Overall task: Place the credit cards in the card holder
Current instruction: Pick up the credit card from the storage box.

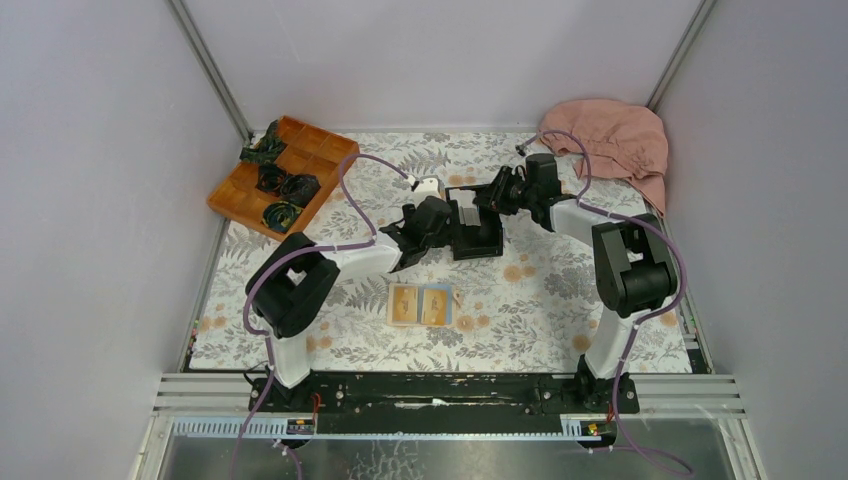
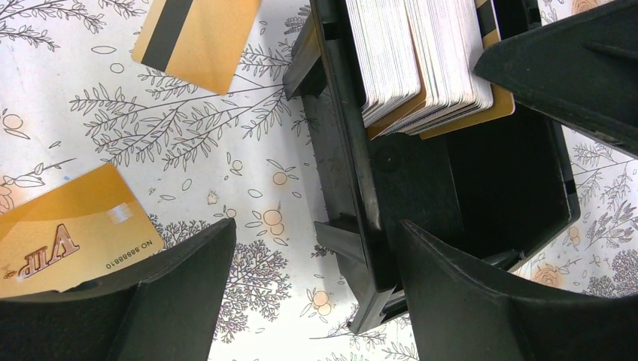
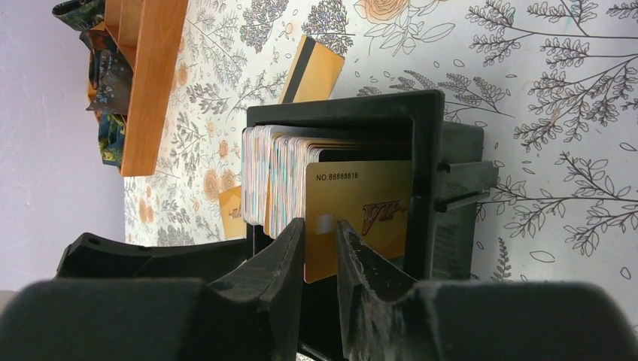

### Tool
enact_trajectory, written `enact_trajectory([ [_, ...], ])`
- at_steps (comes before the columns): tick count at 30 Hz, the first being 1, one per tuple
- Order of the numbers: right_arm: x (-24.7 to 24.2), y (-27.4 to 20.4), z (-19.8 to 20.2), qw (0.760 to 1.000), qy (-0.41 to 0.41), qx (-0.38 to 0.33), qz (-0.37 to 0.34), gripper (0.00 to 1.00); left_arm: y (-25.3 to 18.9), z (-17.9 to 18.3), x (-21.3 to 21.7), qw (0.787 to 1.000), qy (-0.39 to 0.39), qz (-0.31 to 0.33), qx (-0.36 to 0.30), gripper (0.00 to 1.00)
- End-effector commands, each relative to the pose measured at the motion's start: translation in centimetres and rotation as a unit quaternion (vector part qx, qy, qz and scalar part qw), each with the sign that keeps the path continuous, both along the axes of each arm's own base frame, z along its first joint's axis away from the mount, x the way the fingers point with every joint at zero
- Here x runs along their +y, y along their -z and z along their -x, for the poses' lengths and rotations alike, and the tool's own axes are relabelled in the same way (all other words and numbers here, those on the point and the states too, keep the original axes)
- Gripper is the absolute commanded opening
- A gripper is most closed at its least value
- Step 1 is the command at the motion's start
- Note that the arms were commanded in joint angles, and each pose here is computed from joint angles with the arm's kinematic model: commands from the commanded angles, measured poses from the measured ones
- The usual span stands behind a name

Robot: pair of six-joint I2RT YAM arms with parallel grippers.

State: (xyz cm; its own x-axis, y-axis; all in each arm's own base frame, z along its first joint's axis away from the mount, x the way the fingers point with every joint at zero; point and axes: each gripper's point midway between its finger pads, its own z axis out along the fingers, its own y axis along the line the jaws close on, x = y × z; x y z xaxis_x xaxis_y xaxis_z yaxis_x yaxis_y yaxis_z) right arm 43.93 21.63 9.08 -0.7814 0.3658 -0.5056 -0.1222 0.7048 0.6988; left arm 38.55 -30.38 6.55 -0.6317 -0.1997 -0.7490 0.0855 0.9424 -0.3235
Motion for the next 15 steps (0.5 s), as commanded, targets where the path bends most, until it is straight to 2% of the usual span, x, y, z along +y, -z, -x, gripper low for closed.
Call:
enact_trajectory([
  [1, 0.37, -2.86, 0.51, 1.000, -0.010, -0.025, -0.008, 0.26, -1.23, -1.35, -0.64, 1.000, 0.000, 0.018, -0.021, 0.84],
  [15, -0.41, -3.50, 0.58, 0.999, 0.004, -0.032, 0.010, 0.20, -1.20, -1.22, -0.52, 1.000, 0.004, 0.020, -0.021, 0.84],
])
